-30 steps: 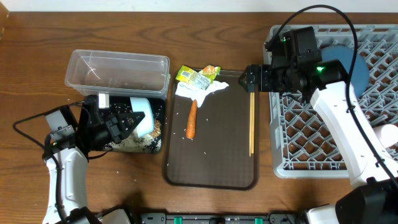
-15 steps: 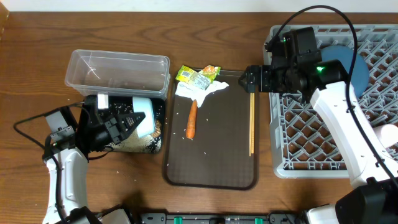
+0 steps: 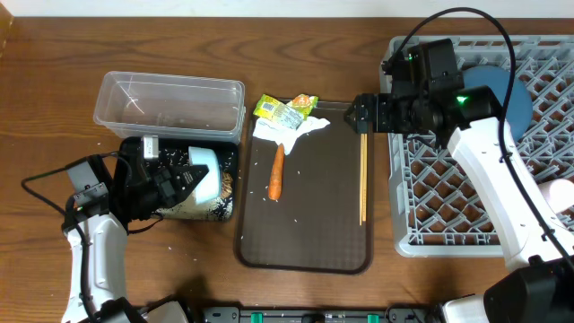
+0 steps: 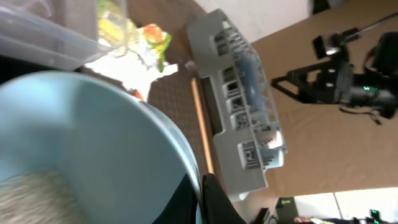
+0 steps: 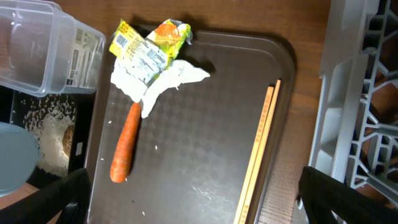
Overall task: Sort waste into correct bins and load items into the dishwasher rack
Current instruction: 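Tip the light-blue bowl over the black tray to dump rice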
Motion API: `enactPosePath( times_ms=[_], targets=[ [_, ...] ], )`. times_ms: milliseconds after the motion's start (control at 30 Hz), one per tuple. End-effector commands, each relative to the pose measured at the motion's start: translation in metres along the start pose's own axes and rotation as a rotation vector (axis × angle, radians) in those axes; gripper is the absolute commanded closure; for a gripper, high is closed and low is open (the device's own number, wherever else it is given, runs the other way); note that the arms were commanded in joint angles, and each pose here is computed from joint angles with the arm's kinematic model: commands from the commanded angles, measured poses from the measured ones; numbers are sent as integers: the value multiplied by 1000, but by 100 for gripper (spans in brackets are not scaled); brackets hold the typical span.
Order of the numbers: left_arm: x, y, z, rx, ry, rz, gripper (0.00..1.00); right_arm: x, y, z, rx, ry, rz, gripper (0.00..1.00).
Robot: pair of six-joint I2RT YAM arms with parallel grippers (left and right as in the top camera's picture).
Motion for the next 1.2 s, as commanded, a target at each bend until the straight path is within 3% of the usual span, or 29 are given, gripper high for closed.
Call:
enactPosePath(
  times_ms=[0,100,200,233,333,433,533,633,733,867,967,1033,1167],
  targets=[
    [1,-12,2,-88,-20,-71,94,1,2,0,0,-3,-6,1],
    [-8,26,3,186,23,140,94,2,3,0,2,-7,-4,1],
    [0,-15,2,-108,-20,-48,94,3,3,0,4,-12,-3,1],
    [1,-20,2,-144,-29,-71,94,3,3,0,3,-11,-4,1],
    [-1,-9,1,-66,-12,-17,94,3,3,0,4,-14,-3,1],
    [4,-30,5,-220,-51,-118,94,3,3,0,5,-15,-2,1],
    [-1,0,1,-8,-5,28,94,3,3,0,5,-15,-2,1],
    [1,-14,1,-103,-20,-50,93,3,3,0,5,-15,-2,1],
    [-4,10,1,66,9,73,94,2,3,0,3,-11,-4,1],
    [0,-15,1,-113,-18,-52,94,2,3,0,3,-11,-4,1],
    [-2,-3,0,-26,-1,13,94,3,3,0,4,-12,-3,1],
    [-1,-16,1,-116,-16,-50,94,3,3,0,5,-15,-2,1],
    [-8,19,1,131,23,125,94,3,3,0,5,-15,-2,1]
  ],
)
Point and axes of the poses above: each gripper's point midway between its finger pads, its own z axis back along the fingers, its own y axis along the line the jaws close on, x = y × z, the point moved 3 cm from there along z, back along the fingers, and after that the axes turned 4 degrees about -z, right-handed, at the moved point
